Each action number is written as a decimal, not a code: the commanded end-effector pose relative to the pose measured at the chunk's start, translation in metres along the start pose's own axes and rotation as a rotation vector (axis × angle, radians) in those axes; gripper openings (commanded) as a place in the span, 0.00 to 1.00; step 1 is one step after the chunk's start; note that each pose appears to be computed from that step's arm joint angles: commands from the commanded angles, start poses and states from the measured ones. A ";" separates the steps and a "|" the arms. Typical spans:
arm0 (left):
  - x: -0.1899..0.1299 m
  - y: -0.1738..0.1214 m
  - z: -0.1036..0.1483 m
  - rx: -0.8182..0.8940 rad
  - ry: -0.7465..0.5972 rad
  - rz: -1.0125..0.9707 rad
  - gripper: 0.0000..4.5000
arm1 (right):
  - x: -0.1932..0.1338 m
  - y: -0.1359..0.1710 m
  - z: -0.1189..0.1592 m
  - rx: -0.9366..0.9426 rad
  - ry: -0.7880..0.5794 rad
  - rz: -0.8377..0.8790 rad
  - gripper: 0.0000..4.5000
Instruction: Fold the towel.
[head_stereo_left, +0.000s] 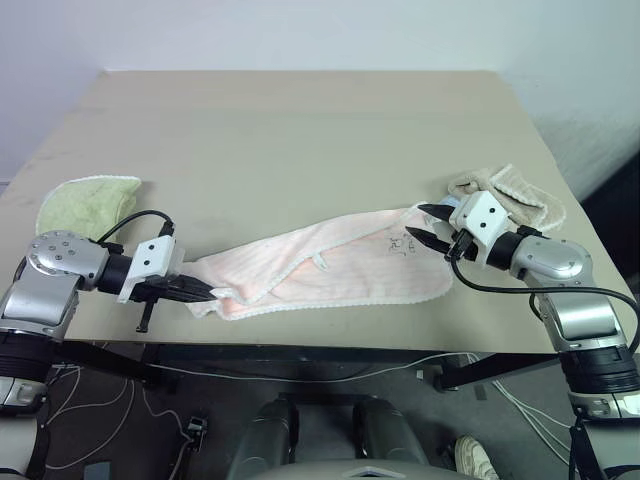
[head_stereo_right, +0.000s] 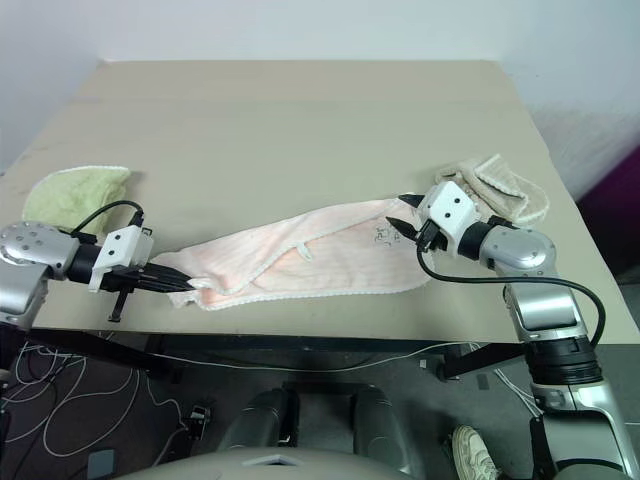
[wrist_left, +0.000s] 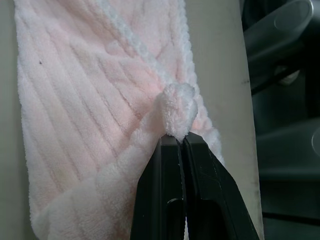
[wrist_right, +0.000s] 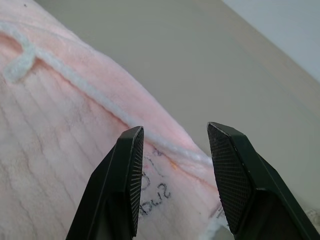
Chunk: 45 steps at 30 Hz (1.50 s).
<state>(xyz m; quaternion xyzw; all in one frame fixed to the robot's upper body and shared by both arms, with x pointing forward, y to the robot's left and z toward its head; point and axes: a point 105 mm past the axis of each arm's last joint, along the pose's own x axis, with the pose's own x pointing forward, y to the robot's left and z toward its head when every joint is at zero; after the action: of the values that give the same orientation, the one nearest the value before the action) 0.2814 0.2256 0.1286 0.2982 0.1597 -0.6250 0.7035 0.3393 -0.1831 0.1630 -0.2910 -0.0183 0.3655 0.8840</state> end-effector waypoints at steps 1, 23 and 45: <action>-0.004 0.005 0.012 0.051 -0.025 0.028 0.01 | -0.003 -0.012 0.006 -0.061 -0.006 -0.019 0.47; -0.014 -0.004 0.027 -0.124 -0.148 0.058 0.01 | 0.003 -0.010 0.010 -0.078 -0.018 0.010 0.47; -0.013 0.008 0.043 -0.207 -0.243 0.142 0.05 | 0.005 -0.008 0.011 -0.078 -0.025 0.016 0.47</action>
<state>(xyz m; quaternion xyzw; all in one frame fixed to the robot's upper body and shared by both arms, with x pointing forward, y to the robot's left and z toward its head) 0.2828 0.2108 0.1643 0.1314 0.1259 -0.5816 0.7929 0.3456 -0.1818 0.1631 -0.3134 -0.0156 0.3753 0.8722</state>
